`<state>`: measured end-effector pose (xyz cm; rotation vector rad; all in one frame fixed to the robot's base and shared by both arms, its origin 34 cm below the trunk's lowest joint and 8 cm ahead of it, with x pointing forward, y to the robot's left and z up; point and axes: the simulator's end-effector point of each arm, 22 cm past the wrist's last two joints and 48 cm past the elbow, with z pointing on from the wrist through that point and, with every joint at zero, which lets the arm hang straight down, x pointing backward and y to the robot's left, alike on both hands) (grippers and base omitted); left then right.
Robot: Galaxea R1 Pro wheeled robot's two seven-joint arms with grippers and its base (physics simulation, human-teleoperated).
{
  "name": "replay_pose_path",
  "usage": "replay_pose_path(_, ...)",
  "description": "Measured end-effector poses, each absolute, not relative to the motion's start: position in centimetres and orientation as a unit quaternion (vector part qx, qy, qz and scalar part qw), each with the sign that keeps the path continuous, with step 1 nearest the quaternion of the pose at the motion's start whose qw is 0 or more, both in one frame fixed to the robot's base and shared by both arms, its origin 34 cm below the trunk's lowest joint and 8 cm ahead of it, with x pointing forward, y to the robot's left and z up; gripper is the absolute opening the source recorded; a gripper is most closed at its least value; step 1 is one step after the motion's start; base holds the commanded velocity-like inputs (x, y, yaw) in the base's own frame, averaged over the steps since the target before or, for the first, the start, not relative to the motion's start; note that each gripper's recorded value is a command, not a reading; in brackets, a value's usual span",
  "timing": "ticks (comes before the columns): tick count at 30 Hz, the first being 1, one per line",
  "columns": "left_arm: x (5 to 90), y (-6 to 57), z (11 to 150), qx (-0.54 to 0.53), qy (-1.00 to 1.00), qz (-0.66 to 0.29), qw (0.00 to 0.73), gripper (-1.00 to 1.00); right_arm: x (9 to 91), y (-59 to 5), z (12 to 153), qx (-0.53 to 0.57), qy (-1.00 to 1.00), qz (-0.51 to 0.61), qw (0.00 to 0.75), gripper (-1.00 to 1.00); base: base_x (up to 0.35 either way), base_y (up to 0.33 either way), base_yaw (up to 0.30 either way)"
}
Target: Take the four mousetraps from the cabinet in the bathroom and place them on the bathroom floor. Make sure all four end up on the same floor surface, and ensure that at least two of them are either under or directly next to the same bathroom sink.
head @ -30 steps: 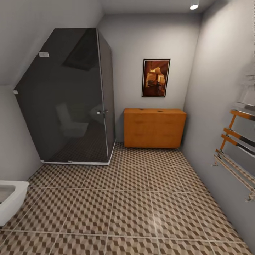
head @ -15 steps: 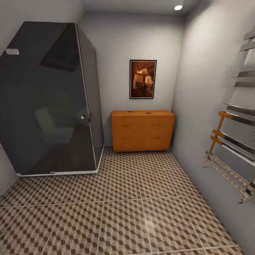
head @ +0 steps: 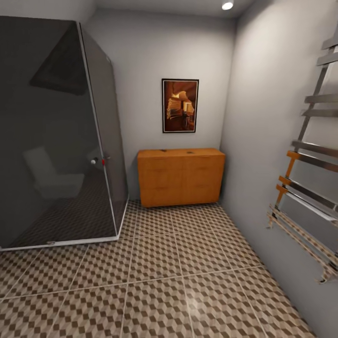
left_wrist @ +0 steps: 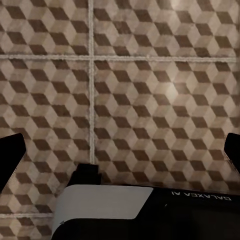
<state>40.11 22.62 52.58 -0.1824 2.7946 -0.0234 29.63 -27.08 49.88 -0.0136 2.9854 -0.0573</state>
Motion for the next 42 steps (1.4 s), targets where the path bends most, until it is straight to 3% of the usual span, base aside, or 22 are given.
replay_pose_path(30, 40.15, 22.63, 52.59, -0.064, 0.983, -0.008, 0.171, 1.00, 29.71, -27.19, 49.90, -0.005, 0.997, -0.020, 0.079, 1.00, 0.323, 0.000, -0.004)
replay_pose_path(42, 40.42, 22.64, 52.76, -0.064, 0.982, -0.008, 0.176, 1.00, 29.83, -27.11, 49.97, -0.005, 0.997, -0.020, 0.081, 1.00, 0.323, 0.000, -0.175)
